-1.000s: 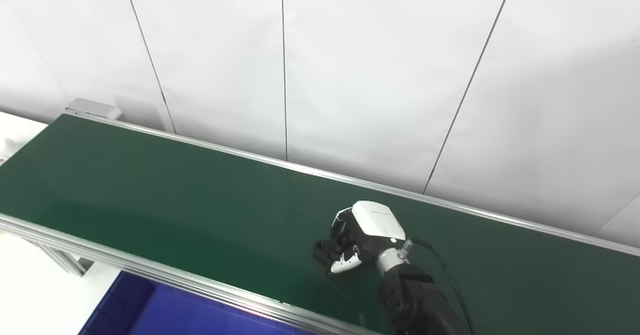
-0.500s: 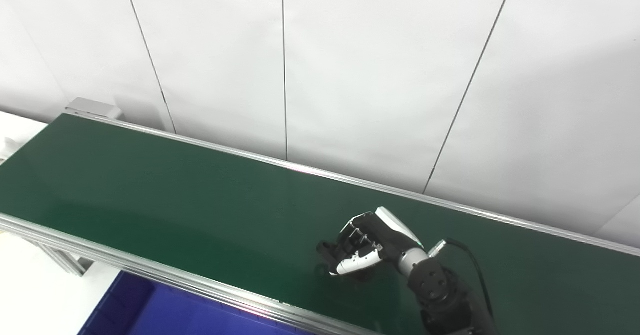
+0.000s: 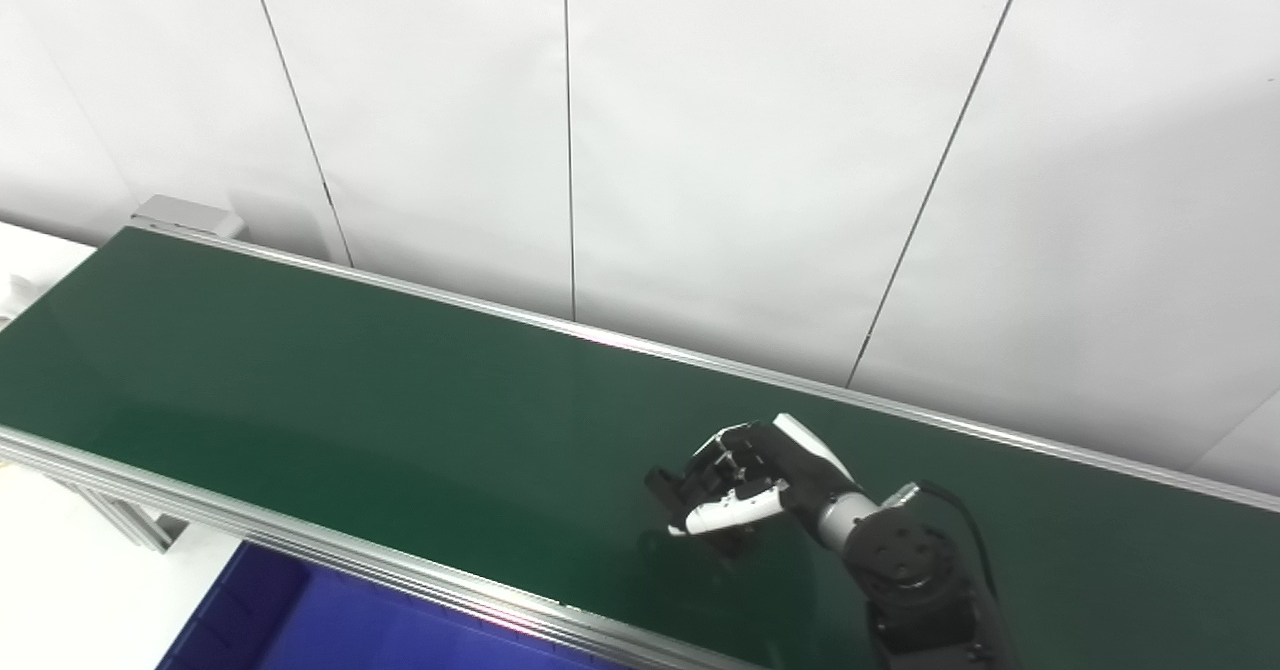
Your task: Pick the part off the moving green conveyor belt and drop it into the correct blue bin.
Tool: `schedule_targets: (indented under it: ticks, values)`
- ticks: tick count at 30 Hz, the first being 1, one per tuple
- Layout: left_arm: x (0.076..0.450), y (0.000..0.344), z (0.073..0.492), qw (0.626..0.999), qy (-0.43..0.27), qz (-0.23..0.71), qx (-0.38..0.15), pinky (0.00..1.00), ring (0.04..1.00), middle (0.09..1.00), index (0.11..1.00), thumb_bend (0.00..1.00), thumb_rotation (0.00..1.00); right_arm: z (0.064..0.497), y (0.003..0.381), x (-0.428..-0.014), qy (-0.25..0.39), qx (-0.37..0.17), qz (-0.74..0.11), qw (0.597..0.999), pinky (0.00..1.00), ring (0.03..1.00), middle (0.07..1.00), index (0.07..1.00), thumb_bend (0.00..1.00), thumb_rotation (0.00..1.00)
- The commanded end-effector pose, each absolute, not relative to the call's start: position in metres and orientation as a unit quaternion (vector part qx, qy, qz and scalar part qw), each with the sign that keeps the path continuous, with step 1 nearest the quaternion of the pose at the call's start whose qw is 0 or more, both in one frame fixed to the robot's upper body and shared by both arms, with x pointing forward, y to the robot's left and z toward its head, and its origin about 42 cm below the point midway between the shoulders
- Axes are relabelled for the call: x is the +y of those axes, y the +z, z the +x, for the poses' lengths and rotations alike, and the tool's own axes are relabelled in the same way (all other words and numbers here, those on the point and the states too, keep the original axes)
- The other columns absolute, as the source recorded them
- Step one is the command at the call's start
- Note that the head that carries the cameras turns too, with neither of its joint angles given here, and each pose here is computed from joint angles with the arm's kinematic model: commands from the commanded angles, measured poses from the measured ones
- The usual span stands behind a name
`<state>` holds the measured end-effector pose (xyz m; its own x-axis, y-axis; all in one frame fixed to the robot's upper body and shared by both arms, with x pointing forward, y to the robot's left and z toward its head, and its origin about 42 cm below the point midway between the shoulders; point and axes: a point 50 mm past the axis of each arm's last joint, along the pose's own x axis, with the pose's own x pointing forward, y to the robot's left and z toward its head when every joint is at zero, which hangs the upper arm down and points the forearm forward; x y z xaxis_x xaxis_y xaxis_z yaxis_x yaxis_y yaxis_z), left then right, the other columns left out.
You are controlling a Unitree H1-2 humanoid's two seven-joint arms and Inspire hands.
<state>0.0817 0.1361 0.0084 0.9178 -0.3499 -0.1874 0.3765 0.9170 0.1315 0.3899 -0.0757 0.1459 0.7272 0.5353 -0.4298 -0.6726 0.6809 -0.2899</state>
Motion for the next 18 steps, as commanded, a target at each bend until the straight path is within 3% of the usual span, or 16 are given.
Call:
schedule_targets:
  ticks: [1,9,12,18]
  values:
    - [0.117,0.024,0.083,0.972,-0.225,0.058,0.034,0.75,0.861,0.876,0.868,1.00,0.80,0.392,0.159,-0.070,0.345,0.138,-0.161,0.914,0.18,0.242,0.470,0.481,0.53,0.00]
    - [0.126,0.026,0.082,0.973,-0.222,0.063,0.023,0.77,0.869,0.883,0.871,1.00,0.82,0.385,0.149,-0.093,0.335,0.152,-0.002,0.930,0.17,0.219,0.471,0.479,0.53,0.00]
    - [0.131,0.027,0.081,0.973,-0.220,0.064,0.022,0.79,0.871,0.883,0.876,1.00,0.83,0.382,0.144,-0.099,0.331,0.155,0.048,0.930,0.18,0.225,0.416,0.518,0.52,0.00]
    - [0.140,0.028,0.078,0.974,-0.218,0.061,0.019,0.84,0.894,0.891,0.893,1.00,0.87,0.371,0.139,-0.105,0.323,0.155,0.126,0.925,0.18,0.240,0.412,0.528,0.52,0.00]
